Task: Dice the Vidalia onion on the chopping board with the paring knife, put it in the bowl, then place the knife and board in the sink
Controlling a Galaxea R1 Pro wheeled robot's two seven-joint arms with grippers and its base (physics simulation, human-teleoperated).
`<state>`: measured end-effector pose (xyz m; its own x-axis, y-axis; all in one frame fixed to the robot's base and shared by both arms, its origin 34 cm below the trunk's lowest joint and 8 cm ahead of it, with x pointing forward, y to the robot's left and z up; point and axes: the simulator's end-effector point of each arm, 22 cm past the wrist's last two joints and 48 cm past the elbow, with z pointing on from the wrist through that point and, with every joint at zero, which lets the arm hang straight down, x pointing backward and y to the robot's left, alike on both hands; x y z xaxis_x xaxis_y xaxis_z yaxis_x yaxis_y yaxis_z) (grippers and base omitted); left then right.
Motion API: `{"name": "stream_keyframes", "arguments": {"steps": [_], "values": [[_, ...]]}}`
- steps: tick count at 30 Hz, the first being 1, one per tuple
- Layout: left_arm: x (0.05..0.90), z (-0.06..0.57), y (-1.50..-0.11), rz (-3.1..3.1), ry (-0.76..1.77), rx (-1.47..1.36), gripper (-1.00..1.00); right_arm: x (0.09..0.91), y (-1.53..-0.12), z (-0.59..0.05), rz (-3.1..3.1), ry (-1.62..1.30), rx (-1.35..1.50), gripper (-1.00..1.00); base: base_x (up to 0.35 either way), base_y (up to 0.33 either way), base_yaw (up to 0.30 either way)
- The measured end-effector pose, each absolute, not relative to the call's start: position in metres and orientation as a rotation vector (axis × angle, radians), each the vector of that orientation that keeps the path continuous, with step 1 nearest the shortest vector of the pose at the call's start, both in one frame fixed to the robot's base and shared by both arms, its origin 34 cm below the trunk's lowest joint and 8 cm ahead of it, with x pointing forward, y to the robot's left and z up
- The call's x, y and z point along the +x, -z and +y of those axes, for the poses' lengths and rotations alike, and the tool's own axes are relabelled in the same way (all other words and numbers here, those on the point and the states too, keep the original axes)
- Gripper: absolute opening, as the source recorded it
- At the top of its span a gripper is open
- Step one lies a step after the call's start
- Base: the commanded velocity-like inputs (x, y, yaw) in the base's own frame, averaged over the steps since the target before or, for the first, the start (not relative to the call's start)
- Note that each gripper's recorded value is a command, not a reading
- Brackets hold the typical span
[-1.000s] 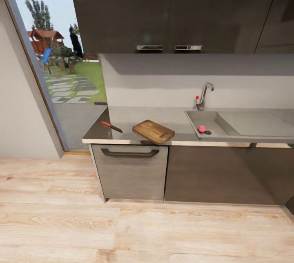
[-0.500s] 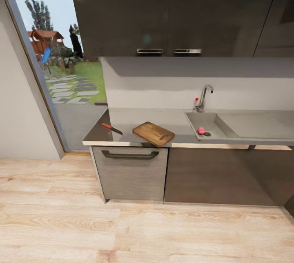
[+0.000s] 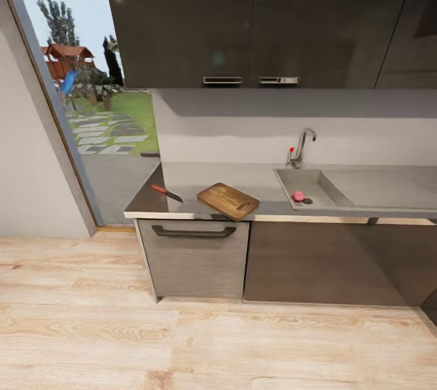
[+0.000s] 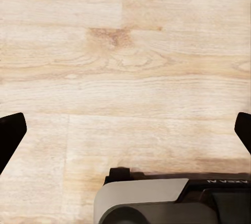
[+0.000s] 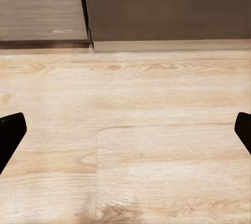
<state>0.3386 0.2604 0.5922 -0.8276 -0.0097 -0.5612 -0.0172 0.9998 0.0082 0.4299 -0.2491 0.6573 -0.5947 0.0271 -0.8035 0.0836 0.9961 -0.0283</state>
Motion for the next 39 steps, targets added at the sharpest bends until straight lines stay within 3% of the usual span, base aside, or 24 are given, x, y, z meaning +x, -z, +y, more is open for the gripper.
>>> {"name": "stream_keyframes", "arguments": {"steps": [39], "values": [[0.328, 0.261, -0.634, 2.546, -0.018, -0.019, 1.0, 0.419, -0.699, -0.249, 2.209, 0.078, 0.077, 1.0, 0.0, 0.0, 0.0]]}}
